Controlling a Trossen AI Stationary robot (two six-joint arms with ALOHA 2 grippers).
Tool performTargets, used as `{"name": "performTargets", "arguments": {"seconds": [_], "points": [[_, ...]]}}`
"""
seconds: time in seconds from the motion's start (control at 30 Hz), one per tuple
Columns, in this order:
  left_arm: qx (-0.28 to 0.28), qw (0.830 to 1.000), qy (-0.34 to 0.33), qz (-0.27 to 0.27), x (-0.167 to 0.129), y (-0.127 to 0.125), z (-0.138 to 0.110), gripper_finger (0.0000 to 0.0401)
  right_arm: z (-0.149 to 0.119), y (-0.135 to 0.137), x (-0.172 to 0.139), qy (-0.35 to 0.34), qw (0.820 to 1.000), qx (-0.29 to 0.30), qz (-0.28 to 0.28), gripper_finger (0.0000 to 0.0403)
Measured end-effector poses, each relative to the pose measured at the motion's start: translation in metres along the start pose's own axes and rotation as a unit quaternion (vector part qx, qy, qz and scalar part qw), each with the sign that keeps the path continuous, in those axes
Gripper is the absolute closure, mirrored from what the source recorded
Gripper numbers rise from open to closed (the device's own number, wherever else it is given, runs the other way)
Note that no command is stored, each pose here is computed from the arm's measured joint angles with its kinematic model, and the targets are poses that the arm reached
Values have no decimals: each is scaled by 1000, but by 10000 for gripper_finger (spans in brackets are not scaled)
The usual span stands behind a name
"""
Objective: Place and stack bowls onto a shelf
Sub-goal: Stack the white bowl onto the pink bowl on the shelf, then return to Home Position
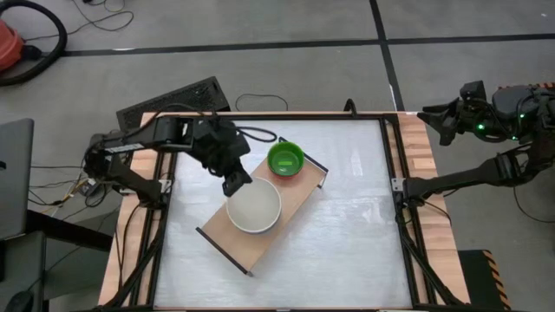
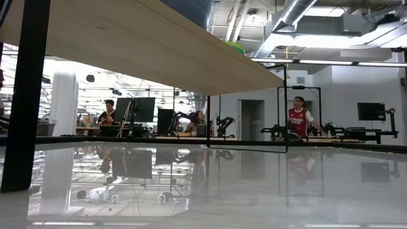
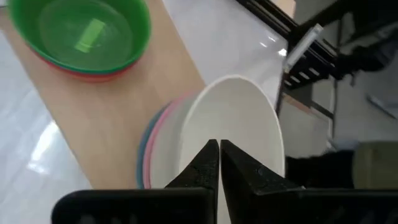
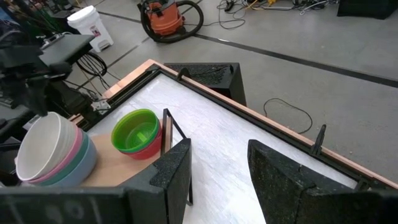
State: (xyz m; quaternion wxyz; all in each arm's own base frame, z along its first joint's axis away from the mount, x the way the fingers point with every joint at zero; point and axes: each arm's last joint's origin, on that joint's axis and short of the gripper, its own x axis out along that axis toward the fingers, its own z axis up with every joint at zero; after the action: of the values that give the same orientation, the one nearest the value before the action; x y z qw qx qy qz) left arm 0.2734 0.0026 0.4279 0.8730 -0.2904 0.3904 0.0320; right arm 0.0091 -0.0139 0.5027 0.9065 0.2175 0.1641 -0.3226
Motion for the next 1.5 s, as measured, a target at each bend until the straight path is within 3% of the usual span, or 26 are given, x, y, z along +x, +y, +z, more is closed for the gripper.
{"name": "performTargets", "arguments": {"seconds": [0.53,0.73,0.9,1.03,1.23,1.37,1.5], "points": [[19,997,44,-52,8,21,8,401,0,0,0,0,1000,0,0,220],[-19,996,70,-48,24,36,1,401,0,0,0,0,1000,0,0,220],[-3,996,58,-66,25,37,4,401,0,0,0,0,1000,0,0,220],[-29,996,51,-73,21,39,8,401,0,0,0,0,1000,0,0,220],[8,991,-37,-129,16,20,21,401,0,0,0,1,1000,0,0,220],[22,987,-101,-126,19,10,29,401,1,1,0,-6,1000,-21,4,220],[43,963,-203,-170,-14,-3,35,401,9,7,-4,-28,995,-66,76,220]]}}
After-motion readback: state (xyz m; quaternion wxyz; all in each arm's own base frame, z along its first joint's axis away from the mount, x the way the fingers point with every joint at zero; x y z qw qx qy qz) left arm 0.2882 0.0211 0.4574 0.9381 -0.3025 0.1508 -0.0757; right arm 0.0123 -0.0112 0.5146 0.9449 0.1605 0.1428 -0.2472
